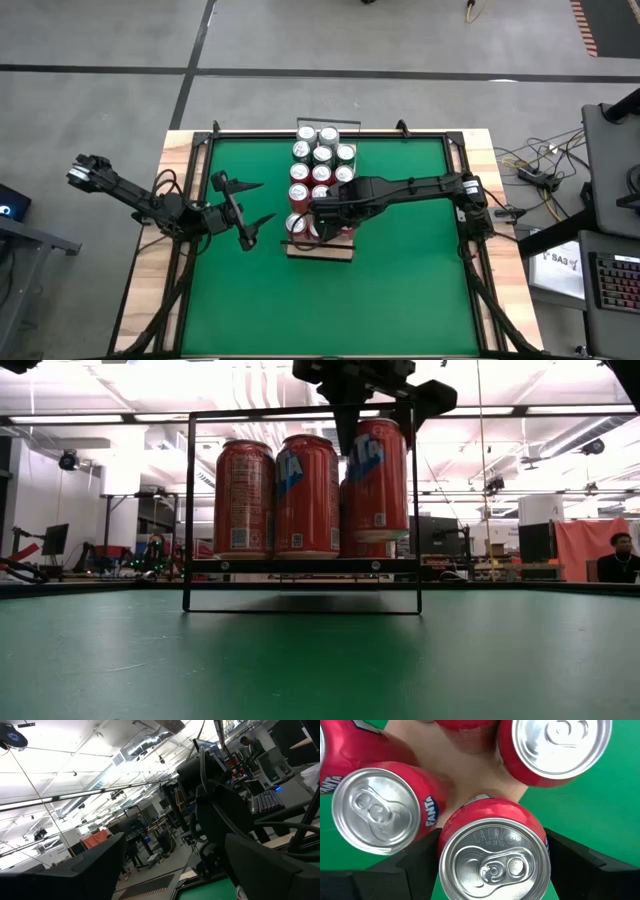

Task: Place canned beverage on shelf
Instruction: Put the orange soda can on the shelf and aligned with the other orange soda can, then adjust the orange soda cans

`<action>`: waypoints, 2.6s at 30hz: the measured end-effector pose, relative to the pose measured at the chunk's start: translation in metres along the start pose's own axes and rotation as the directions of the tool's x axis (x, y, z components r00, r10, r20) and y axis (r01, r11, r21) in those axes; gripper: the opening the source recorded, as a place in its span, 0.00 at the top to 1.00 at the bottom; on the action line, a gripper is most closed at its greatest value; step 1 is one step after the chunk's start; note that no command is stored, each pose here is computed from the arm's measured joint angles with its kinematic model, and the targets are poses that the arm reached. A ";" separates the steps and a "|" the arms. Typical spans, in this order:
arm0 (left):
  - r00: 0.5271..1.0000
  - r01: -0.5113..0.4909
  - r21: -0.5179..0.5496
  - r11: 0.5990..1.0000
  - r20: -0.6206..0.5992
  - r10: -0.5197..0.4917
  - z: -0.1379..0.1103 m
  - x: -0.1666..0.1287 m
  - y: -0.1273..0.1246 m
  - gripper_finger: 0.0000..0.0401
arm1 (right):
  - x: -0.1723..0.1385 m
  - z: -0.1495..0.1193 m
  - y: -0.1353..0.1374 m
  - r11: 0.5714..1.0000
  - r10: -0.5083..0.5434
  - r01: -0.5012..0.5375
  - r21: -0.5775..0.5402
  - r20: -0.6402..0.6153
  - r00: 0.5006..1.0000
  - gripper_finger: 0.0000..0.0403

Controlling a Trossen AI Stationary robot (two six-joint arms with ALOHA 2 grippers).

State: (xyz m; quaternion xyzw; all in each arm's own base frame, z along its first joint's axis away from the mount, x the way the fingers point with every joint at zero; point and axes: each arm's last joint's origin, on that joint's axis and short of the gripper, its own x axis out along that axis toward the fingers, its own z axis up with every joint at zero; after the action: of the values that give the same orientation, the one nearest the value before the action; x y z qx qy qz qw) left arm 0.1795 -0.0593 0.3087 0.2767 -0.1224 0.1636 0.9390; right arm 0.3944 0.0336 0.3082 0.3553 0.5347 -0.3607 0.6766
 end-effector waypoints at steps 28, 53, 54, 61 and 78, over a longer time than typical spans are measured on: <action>1.000 -0.002 0.001 1.000 -0.002 0.002 0.000 0.000 0.000 0.19 | 0.018 -0.002 0.002 1.000 0.011 -0.011 -0.009 -0.017 1.000 0.25; 1.000 0.001 0.001 1.000 0.001 -0.001 0.000 0.000 0.000 0.19 | 0.018 -0.002 0.002 1.000 0.012 -0.012 -0.006 -0.015 1.000 0.15; 1.000 0.002 0.001 1.000 0.001 -0.002 0.000 0.000 0.000 0.19 | 0.017 -0.002 0.002 1.000 0.015 -0.015 -0.006 -0.014 1.000 0.15; 1.000 0.004 0.001 1.000 0.003 -0.004 0.000 0.000 0.000 0.19 | 0.001 -0.001 0.000 1.000 0.030 -0.030 -0.005 -0.017 0.999 0.15; 0.985 0.083 -0.084 0.993 -0.145 -0.095 -0.015 -0.002 -0.013 0.20 | -0.083 -0.030 0.004 0.826 0.130 0.065 -0.561 0.302 0.944 0.34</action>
State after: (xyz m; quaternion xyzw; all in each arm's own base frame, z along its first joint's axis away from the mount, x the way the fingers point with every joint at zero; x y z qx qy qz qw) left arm 0.1844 -0.0615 0.2898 0.2323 -0.0456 0.1368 0.9619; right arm 0.3696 0.0702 0.3845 0.0842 0.4911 -0.2290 0.8362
